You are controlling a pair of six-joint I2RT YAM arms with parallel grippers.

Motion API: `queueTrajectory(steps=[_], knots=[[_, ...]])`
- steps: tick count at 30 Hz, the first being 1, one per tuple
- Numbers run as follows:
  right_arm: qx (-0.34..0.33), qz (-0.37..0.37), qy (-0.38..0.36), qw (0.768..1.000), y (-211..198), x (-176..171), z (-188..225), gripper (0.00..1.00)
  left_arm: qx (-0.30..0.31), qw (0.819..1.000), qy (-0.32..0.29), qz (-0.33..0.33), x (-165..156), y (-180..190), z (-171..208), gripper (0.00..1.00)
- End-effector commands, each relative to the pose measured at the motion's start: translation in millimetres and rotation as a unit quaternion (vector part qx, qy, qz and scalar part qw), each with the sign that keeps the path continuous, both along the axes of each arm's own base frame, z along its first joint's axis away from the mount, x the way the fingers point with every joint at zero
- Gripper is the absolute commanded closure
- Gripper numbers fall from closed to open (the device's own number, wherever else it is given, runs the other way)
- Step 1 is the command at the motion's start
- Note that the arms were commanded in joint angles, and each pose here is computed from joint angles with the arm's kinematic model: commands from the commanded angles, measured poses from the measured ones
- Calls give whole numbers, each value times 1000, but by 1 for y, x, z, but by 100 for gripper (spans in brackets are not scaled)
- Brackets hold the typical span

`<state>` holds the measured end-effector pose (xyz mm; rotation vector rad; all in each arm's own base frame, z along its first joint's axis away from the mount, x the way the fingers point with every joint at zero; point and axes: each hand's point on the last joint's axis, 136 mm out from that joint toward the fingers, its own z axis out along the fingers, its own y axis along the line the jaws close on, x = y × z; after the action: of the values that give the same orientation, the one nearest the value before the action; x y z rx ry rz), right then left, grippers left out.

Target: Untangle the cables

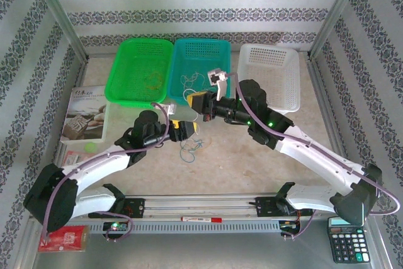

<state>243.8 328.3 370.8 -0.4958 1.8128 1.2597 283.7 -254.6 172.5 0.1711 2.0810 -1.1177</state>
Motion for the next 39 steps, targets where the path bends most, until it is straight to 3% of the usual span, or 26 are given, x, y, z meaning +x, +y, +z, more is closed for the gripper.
queueTrajectory(steps=[1,10,13,19,29,39], knots=[[35,21,-14,999,6,-9,35,100,-23,999,-42,-15,7,-14,19,32],[112,63,-82,988,8,-25,134,100,-51,998,-18,-19,11,-23,0,71],[132,61,-118,982,2,-29,166,100,-56,998,-11,-19,9,-23,-6,78],[157,30,-177,971,-12,-25,213,100,-62,998,0,-13,5,-19,-15,79],[189,2,-229,955,-25,-10,254,100,-57,998,9,-6,-1,-12,-25,83],[222,-12,-287,932,-47,-20,305,100,-49,998,26,4,-9,-4,-47,81]])
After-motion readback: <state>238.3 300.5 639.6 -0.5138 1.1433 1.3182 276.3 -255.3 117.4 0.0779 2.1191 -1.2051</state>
